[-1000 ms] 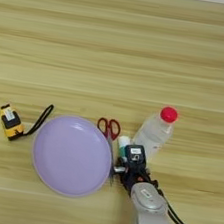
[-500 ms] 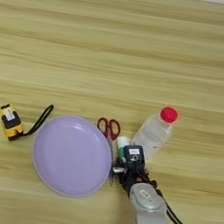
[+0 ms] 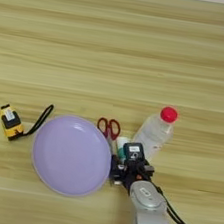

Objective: Move the objects on the table

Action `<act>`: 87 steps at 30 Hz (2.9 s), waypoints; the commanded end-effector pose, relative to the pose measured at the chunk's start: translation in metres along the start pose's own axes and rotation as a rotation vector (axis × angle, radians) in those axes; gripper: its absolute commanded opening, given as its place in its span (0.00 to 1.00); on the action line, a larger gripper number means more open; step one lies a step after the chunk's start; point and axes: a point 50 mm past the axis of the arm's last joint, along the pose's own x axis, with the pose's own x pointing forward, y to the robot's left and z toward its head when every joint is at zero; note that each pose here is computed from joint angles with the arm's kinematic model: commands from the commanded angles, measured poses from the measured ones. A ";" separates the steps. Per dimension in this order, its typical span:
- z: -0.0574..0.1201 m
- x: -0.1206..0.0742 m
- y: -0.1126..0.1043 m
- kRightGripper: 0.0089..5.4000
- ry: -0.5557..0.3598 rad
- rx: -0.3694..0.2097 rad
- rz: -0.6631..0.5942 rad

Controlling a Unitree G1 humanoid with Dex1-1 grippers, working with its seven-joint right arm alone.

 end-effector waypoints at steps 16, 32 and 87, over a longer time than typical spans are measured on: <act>0.045 -0.008 -0.003 0.96 -0.189 -0.033 -0.001; 0.059 -0.015 0.013 1.00 -0.285 -0.006 0.091; 0.049 0.020 0.105 1.00 -0.189 -0.047 0.444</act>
